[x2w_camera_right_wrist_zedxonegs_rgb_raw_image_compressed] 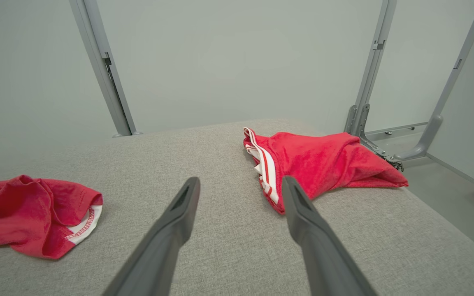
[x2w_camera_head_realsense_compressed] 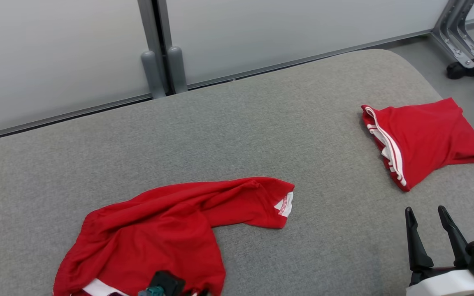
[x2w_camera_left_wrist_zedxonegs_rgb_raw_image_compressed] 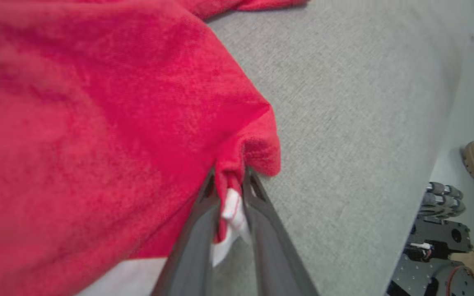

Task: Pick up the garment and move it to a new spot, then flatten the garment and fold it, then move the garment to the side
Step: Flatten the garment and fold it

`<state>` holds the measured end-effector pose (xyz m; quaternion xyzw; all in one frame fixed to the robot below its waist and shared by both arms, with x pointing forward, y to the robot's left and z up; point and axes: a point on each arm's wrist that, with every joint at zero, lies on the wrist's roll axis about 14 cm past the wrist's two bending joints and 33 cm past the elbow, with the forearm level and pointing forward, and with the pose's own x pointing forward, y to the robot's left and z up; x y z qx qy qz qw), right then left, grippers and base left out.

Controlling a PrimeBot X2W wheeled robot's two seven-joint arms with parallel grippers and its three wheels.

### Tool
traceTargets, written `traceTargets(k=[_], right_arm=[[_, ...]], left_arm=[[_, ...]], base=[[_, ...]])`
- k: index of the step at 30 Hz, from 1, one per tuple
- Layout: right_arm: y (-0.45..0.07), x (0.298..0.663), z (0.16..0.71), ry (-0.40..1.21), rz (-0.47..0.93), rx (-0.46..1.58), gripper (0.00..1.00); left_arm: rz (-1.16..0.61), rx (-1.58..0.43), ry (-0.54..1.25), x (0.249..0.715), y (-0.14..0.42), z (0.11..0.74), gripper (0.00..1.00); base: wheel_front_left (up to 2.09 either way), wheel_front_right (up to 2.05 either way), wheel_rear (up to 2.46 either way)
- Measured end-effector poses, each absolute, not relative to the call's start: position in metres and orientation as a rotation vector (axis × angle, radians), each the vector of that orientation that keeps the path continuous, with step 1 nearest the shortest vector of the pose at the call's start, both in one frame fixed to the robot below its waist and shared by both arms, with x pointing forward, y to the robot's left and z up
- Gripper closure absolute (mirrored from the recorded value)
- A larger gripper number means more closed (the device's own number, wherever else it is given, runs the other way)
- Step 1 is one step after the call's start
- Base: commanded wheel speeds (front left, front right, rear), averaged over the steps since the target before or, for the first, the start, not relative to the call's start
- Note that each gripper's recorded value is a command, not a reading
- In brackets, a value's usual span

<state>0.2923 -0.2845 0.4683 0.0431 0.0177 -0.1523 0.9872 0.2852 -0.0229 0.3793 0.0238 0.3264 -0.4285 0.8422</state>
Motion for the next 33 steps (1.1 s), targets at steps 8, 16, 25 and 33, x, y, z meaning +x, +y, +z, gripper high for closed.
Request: traceTargets(k=[8, 16, 25, 33], right_arm=[[-0.288, 0.285, 0.467, 0.037, -0.325, 0.092, 0.0], [-0.289, 0.283, 0.468, 0.04, -0.329, 0.088, 0.0], [-0.291, 0.28, 0.464, 0.05, -0.34, 0.09, 0.0], [-0.288, 0.29, 0.485, -0.016, -0.305, 0.05, 0.0]], left_arm=[[-0.965, -0.177, 0.526, 0.302, -0.079, 0.436, 1.0], [-1.024, -0.373, 0.482, 0.3, -0.135, 0.462, 0.0], [-0.967, -0.427, 0.424, 0.311, -0.138, 0.458, 0.0], [-0.625, -0.297, 0.108, 0.372, -0.036, 0.49, 0.0]], base=[[0.0, 0.0, 0.0], [0.0, 0.0, 0.0], [0.0, 0.0, 0.0], [0.0, 0.0, 0.0]])
